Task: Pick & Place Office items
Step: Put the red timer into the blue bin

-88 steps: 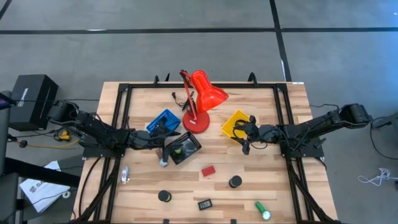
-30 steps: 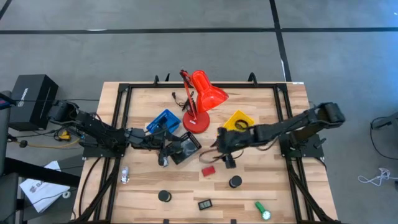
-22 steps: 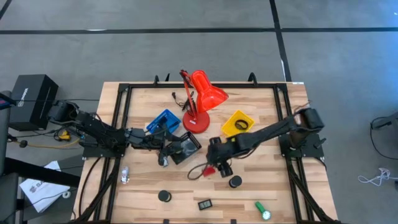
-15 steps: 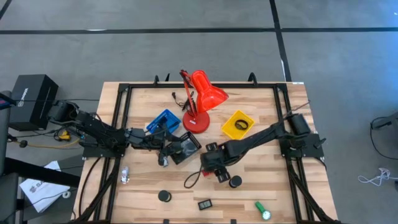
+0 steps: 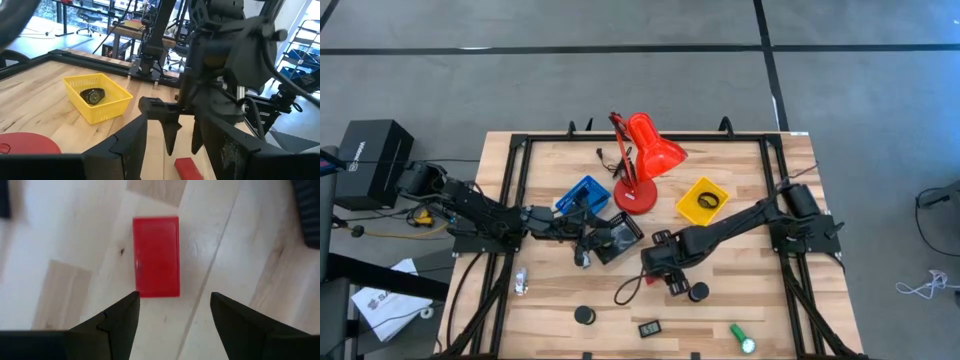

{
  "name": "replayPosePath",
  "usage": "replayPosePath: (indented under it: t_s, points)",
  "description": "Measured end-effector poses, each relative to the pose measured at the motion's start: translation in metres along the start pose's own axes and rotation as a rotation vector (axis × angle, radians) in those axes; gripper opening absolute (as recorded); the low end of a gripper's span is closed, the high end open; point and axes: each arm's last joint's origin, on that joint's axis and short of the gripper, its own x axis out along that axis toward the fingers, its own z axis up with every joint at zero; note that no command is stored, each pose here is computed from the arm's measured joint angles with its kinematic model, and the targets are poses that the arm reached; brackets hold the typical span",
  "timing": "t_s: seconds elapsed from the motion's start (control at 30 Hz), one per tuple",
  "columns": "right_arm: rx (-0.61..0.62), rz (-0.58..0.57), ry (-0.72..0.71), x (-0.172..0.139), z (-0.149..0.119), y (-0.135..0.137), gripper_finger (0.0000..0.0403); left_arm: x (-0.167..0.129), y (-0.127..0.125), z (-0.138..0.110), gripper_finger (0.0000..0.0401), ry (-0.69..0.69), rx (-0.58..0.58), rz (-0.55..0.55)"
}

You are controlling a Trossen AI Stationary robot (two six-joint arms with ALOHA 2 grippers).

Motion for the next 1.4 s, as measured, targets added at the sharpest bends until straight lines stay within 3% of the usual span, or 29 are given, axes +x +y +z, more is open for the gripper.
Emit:
replayPosePath:
  t_s: [0.13, 0.3, 0.97, 1.4]
  points:
    - [0.021, 0.085, -0.074, 0.003, 0.008, 0.005, 0.0234, 0.0, 0.0, 0.0, 0.0178, 0.0, 0.0, 0.0]
    - [0.02, 0.098, -0.058, 0.017, 0.007, 0.006, 0.0234, 0.0, -0.001, 0.0, 0.0175, 0.001, 0.0, -0.003]
    - [-0.048, 0.006, -0.055, 0.014, 0.007, 0.0, 0.0234, -0.001, -0.003, -0.001, 0.0171, 0.004, 0.001, -0.015]
    - [-0.058, 0.011, -0.045, 0.029, -0.005, 0.001, 0.0234, -0.001, -0.003, -0.001, 0.0168, 0.004, 0.001, -0.015]
